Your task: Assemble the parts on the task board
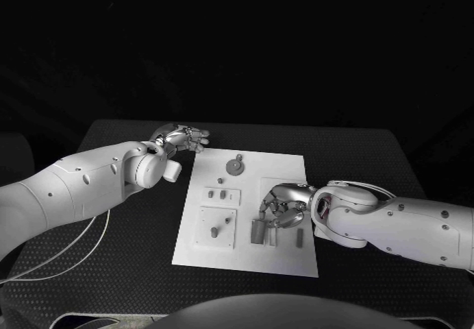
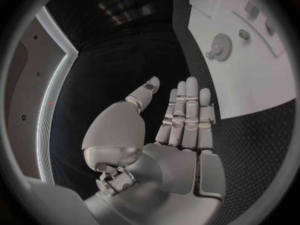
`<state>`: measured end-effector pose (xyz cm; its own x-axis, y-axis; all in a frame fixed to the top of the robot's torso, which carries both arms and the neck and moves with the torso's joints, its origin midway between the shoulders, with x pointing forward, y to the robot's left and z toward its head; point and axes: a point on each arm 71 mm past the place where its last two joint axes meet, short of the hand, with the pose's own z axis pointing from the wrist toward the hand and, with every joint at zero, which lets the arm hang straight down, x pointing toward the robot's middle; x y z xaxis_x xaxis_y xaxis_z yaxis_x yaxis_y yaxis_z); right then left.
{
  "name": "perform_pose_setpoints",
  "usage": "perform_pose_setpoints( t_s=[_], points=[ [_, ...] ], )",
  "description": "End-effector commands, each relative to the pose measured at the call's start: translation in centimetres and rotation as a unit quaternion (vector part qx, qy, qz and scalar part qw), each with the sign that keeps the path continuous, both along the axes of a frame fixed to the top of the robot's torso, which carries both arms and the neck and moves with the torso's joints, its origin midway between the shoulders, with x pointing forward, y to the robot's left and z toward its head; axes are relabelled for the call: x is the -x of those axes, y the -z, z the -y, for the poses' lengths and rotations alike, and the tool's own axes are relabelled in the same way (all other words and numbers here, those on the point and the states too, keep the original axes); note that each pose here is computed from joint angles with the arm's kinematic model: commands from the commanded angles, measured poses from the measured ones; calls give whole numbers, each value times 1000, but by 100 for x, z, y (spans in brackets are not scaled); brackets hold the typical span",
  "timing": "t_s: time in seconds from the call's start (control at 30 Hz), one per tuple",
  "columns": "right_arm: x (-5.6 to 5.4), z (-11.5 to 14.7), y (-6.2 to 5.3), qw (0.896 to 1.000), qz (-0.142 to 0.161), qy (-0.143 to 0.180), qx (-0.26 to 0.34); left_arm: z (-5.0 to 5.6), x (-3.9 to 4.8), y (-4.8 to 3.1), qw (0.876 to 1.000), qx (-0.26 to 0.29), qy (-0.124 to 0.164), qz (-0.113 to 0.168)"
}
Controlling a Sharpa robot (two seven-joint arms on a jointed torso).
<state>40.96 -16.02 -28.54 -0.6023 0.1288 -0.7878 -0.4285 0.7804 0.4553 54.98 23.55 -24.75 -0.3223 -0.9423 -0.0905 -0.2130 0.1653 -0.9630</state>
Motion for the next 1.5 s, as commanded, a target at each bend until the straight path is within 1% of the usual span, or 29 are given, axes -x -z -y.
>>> perform_pose_setpoints(
  t_s=[0.03,0.3,0.5,0.63,0.8,0.87,0.9,1.03,1.13,1.27,1.37,1.5],
  points=[
    [43,-37,46,999,-7,-30,15,20,3,-8,1000,6,7,1],
    [102,-172,105,998,-33,-53,12,23,3,-8,1000,6,8,0],
    [90,-207,125,998,-31,-51,12,29,3,-7,1000,6,8,0],
    [63,-175,136,998,-23,-46,25,24,3,-5,1000,5,8,-1],
    [36,-135,127,999,-9,-37,25,24,4,-5,1000,5,8,-2],
    [20,-117,113,999,1,-29,18,24,4,-5,1000,5,8,-2],
    [8,-106,98,1000,12,-23,12,25,4,-5,1000,5,8,-2],
    [-10,-91,24,998,54,-27,-24,15,3,-5,1000,5,7,-2],
    [-8,-94,-55,993,93,-37,-62,15,3,-4,1000,5,7,-2],
    [-9,-78,-135,986,132,-43,-96,10,2,-4,1000,5,7,-1],
    [-19,-71,-201,980,157,-58,-103,8,0,-4,1000,5,7,-1],
    [-12,-89,-245,975,180,-82,-98,6,-1,-4,1000,5,7,-1]
  ],
)
